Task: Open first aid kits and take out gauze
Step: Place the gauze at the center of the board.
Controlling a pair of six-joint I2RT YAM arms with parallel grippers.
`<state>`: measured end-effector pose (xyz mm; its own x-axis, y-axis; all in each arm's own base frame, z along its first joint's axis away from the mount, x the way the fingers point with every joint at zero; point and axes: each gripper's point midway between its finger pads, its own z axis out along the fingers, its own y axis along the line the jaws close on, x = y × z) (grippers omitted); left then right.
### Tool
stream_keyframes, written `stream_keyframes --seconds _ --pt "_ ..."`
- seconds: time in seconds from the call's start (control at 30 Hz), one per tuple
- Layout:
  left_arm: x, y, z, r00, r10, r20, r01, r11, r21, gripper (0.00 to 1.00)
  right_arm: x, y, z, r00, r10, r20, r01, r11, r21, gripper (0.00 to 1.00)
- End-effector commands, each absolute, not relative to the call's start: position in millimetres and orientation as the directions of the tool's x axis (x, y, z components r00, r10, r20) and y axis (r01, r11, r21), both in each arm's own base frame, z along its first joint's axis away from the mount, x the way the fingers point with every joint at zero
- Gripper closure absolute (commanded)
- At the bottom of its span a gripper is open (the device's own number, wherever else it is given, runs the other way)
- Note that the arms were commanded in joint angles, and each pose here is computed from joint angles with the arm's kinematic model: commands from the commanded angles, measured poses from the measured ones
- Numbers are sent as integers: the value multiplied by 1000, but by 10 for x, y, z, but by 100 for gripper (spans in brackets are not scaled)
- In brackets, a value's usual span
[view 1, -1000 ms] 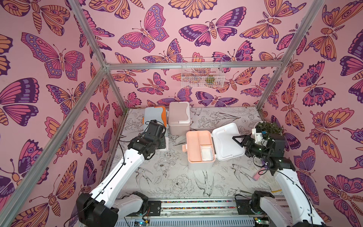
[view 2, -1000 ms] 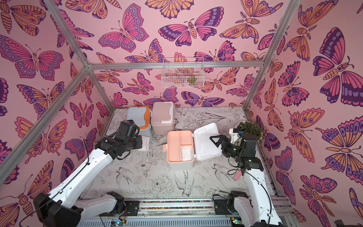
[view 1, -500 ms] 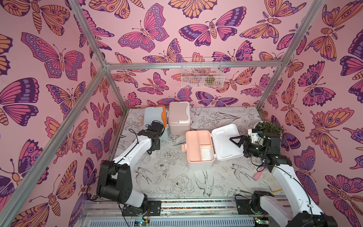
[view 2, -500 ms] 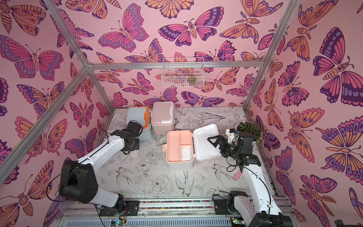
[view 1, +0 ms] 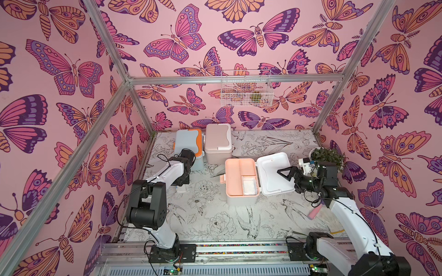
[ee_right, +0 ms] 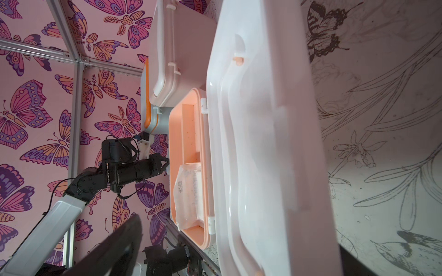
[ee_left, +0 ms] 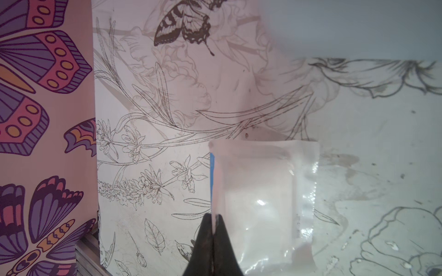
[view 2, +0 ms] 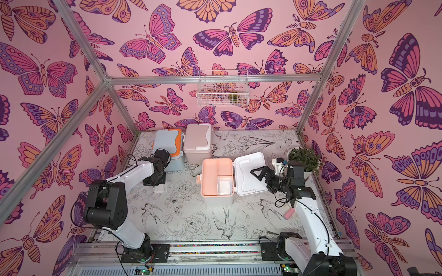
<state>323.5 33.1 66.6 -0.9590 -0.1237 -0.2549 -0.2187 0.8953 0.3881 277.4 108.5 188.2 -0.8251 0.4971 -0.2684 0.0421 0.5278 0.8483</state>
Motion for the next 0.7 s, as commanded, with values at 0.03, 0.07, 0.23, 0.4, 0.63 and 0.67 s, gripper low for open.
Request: stream_keyframes --seconds 0.03,0.07,0.23,0.4,0.63,0.67 --pt "3318 408 595 -952 -145 -268 -237 907 349 100 2812 1096 2031 -817 484 -313 1 545 838 1" --pt "3327 409 579 -952 -147 -269 -237 910 340 100 2811 1093 2036 -816 485 -314 2 545 838 1" --pt "3349 445 586 -946 -156 -283 -247 913 325 78 2808 1090 2047 -814 487 -316 2 547 837 1" --pt "3332 371 715 -926 -186 -330 -278 925 260 53 2792 1095 2059 -814 486 -317 -1 546 838 1" --pt "3249 199 1140 -836 -255 -487 -358 924 131 39 2760 1093 2080 -812 489 -320 -3 545 839 1" --pt "3238 146 1197 -823 -267 -501 -363 926 104 38 2754 1093 2091 -810 489 -323 -5 545 838 1"
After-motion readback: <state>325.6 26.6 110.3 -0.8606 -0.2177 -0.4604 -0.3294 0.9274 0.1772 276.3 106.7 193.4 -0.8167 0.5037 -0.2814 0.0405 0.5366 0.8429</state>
